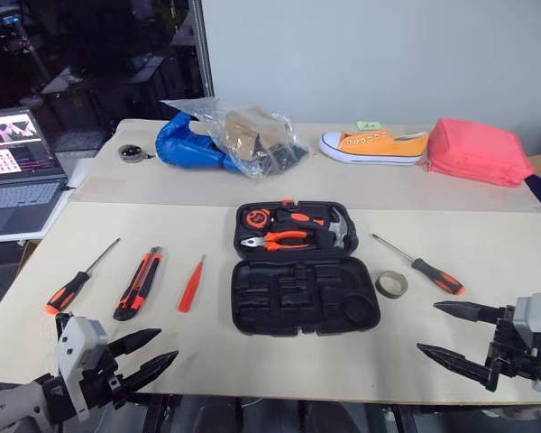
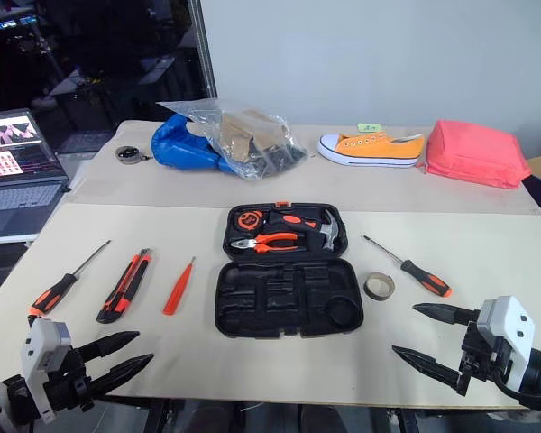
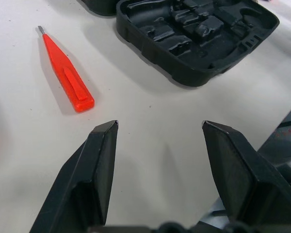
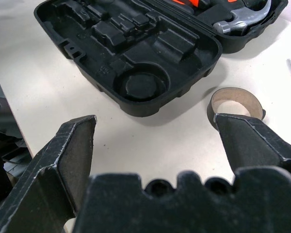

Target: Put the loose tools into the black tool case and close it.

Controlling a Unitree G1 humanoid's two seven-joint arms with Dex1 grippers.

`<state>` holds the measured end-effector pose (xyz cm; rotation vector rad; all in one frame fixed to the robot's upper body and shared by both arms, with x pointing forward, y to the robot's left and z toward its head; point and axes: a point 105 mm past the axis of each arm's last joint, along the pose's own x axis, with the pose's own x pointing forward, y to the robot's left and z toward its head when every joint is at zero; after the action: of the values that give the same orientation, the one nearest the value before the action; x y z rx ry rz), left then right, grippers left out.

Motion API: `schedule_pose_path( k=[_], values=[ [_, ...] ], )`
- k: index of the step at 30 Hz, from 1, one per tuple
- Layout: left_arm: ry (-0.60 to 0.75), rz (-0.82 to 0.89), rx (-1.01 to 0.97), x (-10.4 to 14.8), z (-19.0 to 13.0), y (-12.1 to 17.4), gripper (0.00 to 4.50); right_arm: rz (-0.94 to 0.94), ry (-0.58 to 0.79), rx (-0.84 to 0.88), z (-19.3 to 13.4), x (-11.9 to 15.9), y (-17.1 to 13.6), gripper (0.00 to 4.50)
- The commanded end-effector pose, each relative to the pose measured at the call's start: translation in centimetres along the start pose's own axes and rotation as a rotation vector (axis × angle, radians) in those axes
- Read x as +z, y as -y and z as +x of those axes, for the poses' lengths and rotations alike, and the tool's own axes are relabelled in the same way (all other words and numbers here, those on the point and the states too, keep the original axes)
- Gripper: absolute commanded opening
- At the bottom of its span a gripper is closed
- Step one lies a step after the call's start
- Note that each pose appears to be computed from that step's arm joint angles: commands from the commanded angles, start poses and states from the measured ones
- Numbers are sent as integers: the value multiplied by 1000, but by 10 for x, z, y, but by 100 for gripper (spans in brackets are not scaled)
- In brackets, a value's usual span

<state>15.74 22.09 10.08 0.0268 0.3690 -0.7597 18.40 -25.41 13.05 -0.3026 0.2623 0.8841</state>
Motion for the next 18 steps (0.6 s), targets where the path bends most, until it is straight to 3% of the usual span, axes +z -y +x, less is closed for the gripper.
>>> schedule_pose_path(
  k=[1,7,10,18],
  values=[
    [69,25,27,21,8,1,298,-60,62,9,11,21,1,450],
    [201,-89,370,50,12,-40,298,-113,267,111,43,69,-8,450],
    [89,-179,571,44,3,-72,298,-119,351,263,59,95,-26,450],
    [-229,-136,565,41,-46,-136,298,-177,411,480,77,125,-50,450]
  ],
)
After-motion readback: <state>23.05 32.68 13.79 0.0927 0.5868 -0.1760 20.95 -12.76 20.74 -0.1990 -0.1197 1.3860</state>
